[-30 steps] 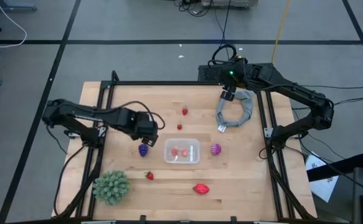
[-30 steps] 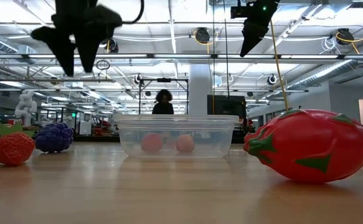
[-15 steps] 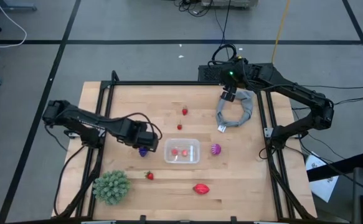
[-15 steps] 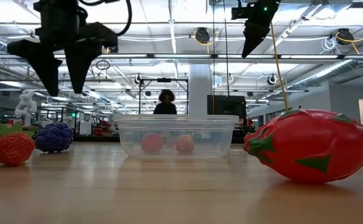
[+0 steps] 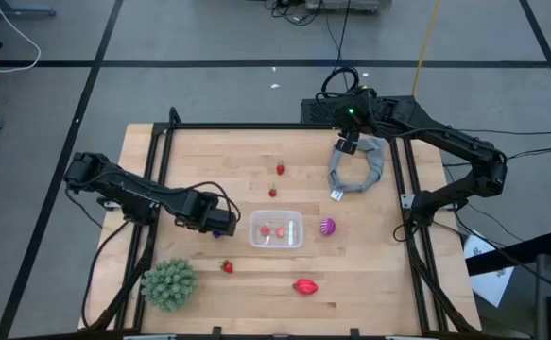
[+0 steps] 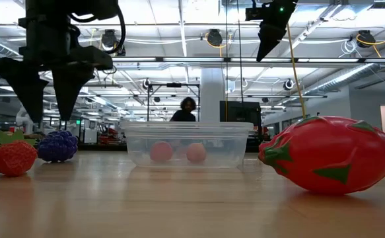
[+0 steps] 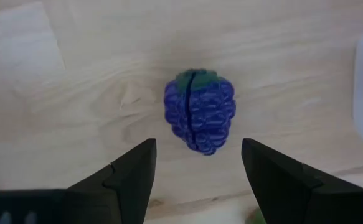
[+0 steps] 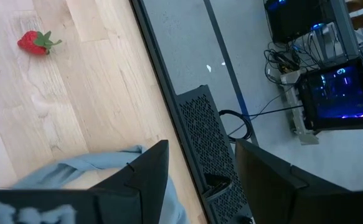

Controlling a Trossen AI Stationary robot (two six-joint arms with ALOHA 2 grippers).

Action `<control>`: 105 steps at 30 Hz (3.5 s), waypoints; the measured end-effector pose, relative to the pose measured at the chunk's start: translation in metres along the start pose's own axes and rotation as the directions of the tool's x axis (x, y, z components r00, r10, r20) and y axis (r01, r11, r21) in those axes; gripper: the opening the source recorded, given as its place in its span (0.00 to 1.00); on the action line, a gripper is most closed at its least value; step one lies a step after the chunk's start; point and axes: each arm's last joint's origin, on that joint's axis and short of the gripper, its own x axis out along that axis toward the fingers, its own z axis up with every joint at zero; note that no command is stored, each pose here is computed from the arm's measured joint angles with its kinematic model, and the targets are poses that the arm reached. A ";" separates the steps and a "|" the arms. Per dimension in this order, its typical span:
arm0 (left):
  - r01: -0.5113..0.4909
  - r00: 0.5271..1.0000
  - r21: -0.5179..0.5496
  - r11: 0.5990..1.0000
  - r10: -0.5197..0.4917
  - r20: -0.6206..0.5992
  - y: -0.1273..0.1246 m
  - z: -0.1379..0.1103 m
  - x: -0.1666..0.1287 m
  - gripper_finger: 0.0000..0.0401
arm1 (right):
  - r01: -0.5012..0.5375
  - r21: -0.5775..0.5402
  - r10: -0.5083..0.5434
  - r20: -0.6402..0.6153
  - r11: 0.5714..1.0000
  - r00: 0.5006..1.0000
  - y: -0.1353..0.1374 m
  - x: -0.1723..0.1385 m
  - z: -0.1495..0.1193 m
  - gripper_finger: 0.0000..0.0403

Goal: Pick and placing Produce into tupperware
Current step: Put the grapes into the bin

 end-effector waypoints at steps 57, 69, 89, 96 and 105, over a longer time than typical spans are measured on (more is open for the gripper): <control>-0.029 0.999 0.007 1.000 0.029 -0.024 -0.008 0.010 0.022 0.79 | -0.006 -0.007 0.006 -0.015 1.000 1.000 0.001 0.000 -0.002 0.44; -0.025 0.998 -0.017 1.000 0.024 -0.057 0.001 0.015 0.049 0.81 | -0.006 -0.008 0.006 -0.017 1.000 1.000 0.001 0.000 -0.002 0.44; -0.013 0.999 0.003 1.000 0.014 -0.053 0.000 0.020 0.048 0.72 | -0.006 -0.008 0.006 -0.017 1.000 1.000 0.001 0.000 -0.002 0.44; -0.014 0.999 0.003 1.000 0.014 -0.053 0.001 0.020 0.048 0.64 | -0.006 -0.008 0.006 -0.017 1.000 1.000 0.001 0.000 -0.002 0.44; -0.013 0.998 0.006 1.000 0.013 -0.053 0.000 0.020 0.048 0.57 | -0.006 -0.008 0.006 -0.017 1.000 1.000 0.001 0.000 -0.002 0.44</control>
